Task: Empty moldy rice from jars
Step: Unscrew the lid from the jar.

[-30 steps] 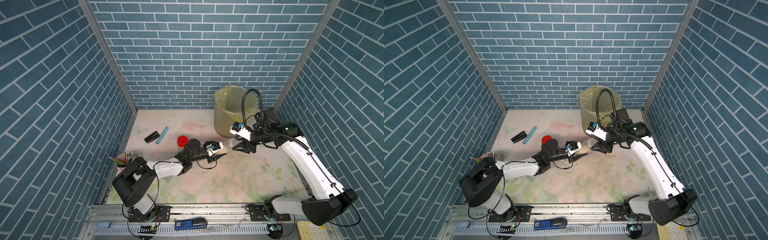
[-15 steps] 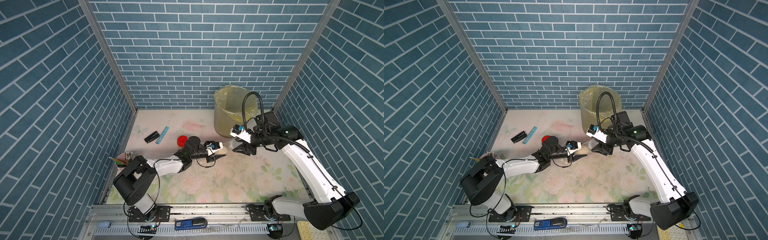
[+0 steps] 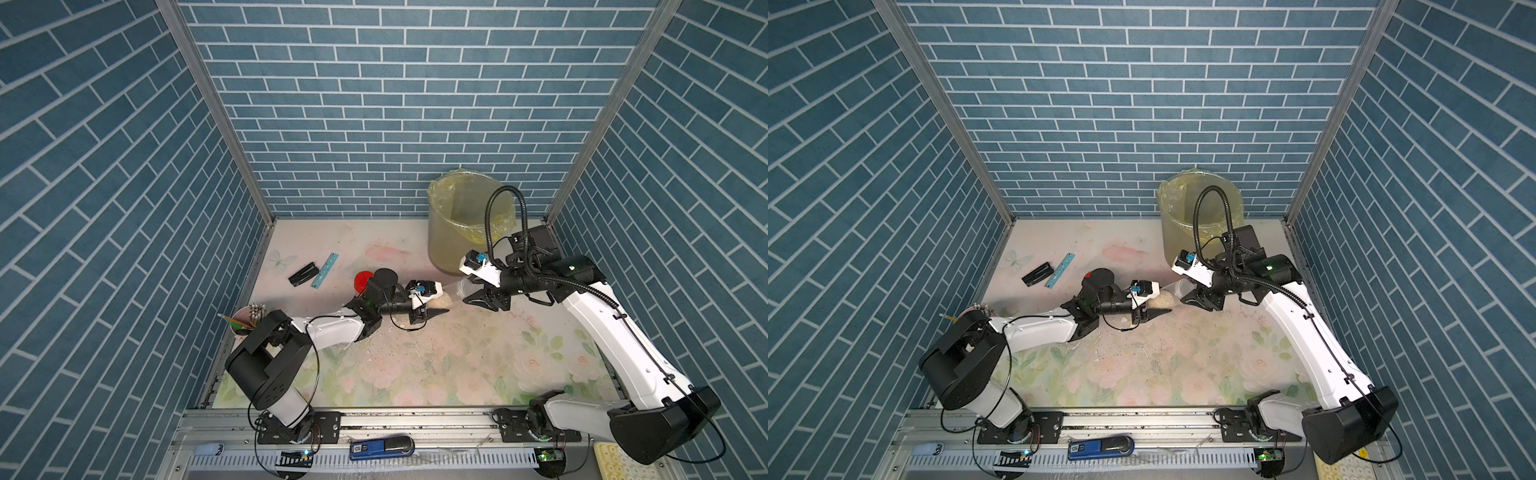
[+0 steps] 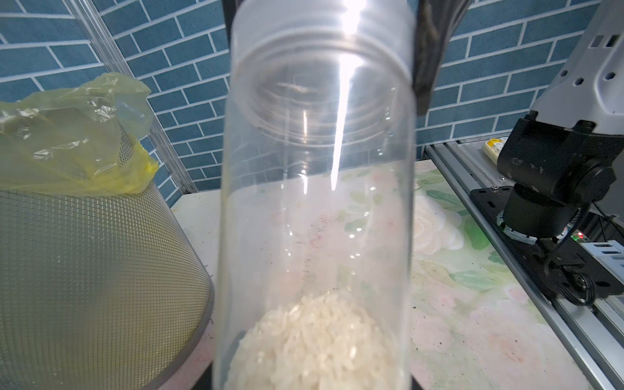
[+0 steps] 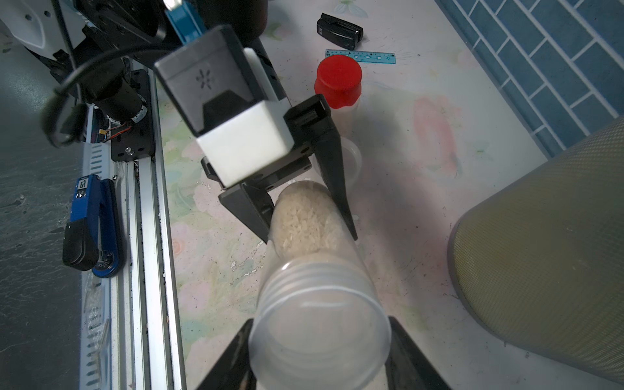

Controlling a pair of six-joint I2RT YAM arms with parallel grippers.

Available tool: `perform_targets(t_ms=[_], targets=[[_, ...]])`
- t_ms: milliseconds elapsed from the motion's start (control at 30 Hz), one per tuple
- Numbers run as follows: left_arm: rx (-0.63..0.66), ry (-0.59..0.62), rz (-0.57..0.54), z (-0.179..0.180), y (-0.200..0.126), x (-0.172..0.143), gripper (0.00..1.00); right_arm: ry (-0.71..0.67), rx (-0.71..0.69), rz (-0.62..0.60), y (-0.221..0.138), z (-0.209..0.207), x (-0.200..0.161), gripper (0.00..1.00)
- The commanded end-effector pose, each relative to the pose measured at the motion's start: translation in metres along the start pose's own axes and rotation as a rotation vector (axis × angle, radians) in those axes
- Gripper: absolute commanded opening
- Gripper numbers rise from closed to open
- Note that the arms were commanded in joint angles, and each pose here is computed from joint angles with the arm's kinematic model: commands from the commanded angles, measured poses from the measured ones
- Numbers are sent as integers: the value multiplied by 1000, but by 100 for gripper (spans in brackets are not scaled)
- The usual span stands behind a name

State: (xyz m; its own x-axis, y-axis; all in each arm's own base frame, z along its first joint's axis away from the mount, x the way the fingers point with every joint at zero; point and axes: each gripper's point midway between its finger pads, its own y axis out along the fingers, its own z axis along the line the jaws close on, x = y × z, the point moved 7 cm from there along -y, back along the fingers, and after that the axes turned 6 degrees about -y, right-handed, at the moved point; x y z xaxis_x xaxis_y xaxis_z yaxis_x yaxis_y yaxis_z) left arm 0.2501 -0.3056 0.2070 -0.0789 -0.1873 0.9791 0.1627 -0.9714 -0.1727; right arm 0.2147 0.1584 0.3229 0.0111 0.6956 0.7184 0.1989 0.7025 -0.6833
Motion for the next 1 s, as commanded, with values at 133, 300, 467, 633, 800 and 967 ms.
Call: perform_targets(t_ms=[133, 300, 467, 633, 800, 967], targets=[[43, -79, 5, 13, -2, -1, 0, -15, -10, -29, -3, 0, 4, 8], [55, -79, 4, 14, -3, -2, 0, -7, -7, -19, 1, -3, 3, 19], [63, -77, 0, 15, -2, -1, 0, -4, -1, -13, 2, -2, 2, 28], [65, -74, -5, 16, -2, 1, 0, 5, 5, -3, 4, -3, 0, 34], [70, -76, -2, 16, -2, 1, 0, 14, 7, 0, 4, -2, 0, 45], [70, -72, -5, 17, -2, 1, 0, 15, 5, 5, 4, -2, -1, 46]])
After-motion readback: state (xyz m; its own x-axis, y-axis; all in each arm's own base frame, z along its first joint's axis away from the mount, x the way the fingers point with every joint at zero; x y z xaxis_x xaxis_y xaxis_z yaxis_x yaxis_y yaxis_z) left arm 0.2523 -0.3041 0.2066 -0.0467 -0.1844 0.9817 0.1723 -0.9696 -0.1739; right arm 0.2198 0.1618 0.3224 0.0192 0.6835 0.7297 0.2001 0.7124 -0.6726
